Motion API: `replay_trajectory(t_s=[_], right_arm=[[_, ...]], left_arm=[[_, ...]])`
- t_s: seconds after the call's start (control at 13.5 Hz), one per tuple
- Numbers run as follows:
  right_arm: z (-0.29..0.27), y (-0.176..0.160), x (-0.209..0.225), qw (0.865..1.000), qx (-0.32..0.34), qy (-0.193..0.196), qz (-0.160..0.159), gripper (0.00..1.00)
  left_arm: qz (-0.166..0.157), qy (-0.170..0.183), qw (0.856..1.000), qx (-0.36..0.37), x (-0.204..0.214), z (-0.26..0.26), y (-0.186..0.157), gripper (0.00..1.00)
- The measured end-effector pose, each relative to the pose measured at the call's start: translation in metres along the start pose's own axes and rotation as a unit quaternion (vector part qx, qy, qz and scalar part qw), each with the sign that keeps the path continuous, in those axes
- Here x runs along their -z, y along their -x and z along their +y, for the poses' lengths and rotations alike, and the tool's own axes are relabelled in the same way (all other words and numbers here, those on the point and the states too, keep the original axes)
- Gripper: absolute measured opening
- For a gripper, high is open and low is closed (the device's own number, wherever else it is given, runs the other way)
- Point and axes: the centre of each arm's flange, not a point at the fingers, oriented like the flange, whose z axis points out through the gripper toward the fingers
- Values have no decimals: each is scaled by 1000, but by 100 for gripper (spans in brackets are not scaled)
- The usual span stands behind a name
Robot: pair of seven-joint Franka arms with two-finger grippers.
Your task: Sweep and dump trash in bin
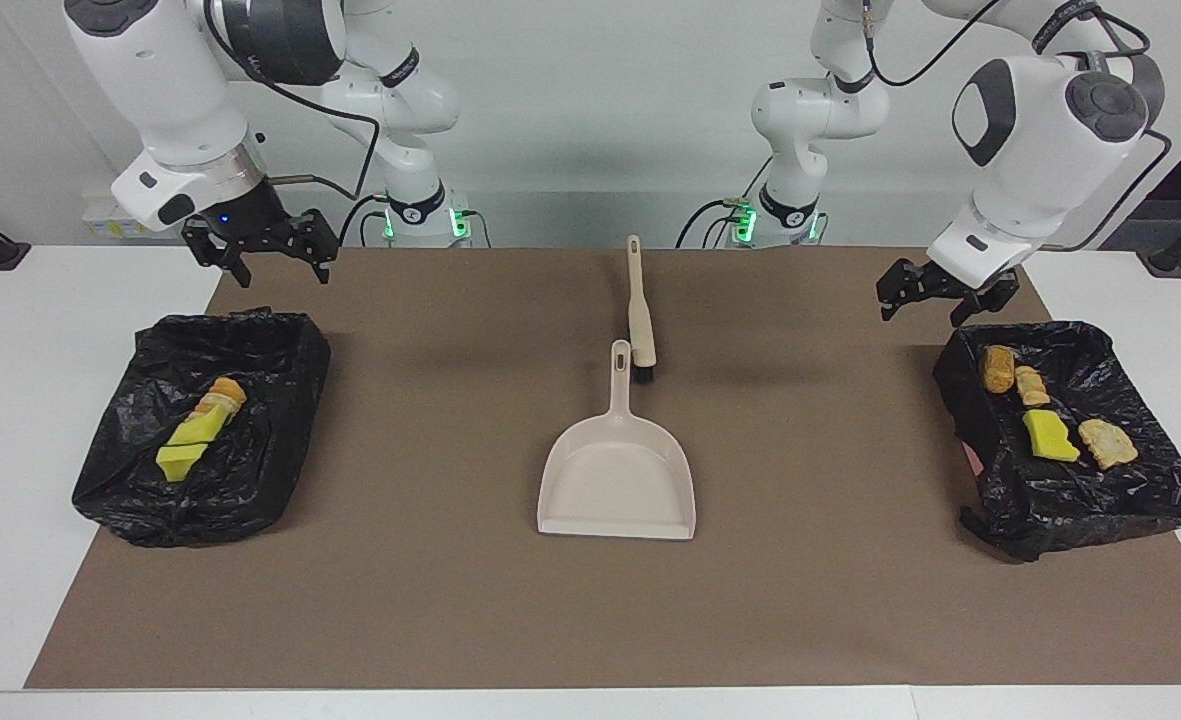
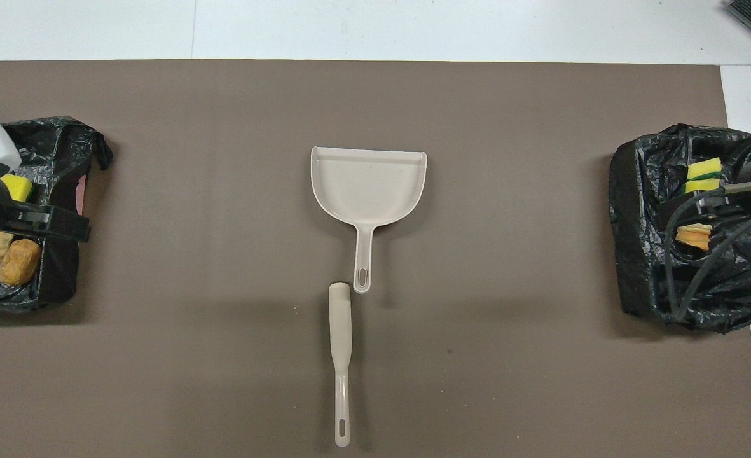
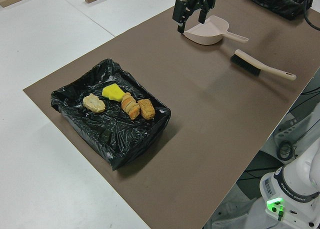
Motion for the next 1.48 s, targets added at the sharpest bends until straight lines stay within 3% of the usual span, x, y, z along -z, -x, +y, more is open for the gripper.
replay_trajectory(t_s=[0.3, 1.48], right_arm=[[0, 0, 0, 1000, 0, 0, 0, 100], [0, 0, 0, 1000, 0, 0, 0, 100]], left_arm=[[15, -2, 1000, 1, 50, 1, 15, 100], [26, 12, 1000, -2, 48, 6, 12, 100]])
